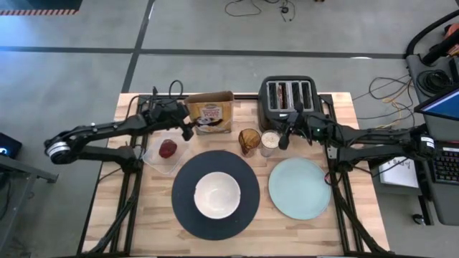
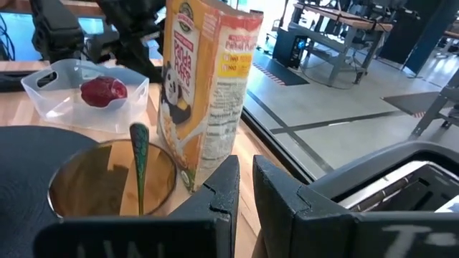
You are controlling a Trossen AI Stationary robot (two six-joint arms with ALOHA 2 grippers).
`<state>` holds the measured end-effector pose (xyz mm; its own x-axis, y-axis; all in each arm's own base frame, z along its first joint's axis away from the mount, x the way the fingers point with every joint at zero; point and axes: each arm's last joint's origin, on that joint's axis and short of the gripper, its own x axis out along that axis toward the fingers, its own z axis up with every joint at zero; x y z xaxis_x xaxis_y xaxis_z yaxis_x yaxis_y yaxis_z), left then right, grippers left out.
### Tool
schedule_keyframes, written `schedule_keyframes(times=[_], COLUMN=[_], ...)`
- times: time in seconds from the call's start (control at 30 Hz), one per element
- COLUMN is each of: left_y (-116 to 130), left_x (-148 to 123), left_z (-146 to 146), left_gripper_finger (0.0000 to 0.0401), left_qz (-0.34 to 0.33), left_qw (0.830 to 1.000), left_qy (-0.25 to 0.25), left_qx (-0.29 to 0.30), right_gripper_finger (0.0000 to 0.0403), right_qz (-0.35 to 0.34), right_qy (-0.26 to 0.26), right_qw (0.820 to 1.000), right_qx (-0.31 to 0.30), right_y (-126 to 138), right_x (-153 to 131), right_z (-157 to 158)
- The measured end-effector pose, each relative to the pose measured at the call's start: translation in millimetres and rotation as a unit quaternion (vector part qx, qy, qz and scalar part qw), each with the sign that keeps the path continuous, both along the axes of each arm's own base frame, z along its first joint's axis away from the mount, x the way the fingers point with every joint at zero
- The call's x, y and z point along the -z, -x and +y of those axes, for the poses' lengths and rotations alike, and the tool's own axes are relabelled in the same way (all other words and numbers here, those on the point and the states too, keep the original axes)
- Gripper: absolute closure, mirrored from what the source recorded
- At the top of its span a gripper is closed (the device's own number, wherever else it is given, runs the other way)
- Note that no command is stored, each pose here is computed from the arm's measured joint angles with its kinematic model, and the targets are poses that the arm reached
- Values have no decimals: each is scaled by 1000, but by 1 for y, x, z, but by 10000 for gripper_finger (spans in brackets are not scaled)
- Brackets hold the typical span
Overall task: Arrange a breakfast setting
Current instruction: Pour the cereal from the yellow box into the white bowl
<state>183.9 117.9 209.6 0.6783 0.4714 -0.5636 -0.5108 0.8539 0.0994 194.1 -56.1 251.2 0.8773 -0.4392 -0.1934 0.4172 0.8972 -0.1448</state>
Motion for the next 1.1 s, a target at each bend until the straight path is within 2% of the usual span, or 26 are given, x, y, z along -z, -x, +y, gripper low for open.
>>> schedule_keyframes(times=[0.17, 0.43, 0.73, 0.97, 1.1], left_y=[-5, -13, -17, -9, 0], left_x=[7, 20, 19, 11, -7], left_z=[3, 7, 10, 6, 0], left_gripper_finger=[194, 285, 376, 382, 383], left_qz=[10, 35, 32, 29, 11], left_qw=[1000, 999, 998, 998, 998], left_qy=[-4, -4, -40, -45, -57], left_qx=[6, 22, 40, 36, 36], right_gripper_finger=[369, 369, 369, 369, 369], right_qz=[3, -6, 0, -1, -1], right_qy=[1, 1, -15, -19, -20], right_qw=[1000, 1000, 1000, 1000, 1000], right_qx=[-4, -3, 0, 1, 1], right_y=[-1, -3, -3, -3, -3], right_x=[-8, -20, -21, -21, -21], right_z=[0, -1, 0, 0, 0])
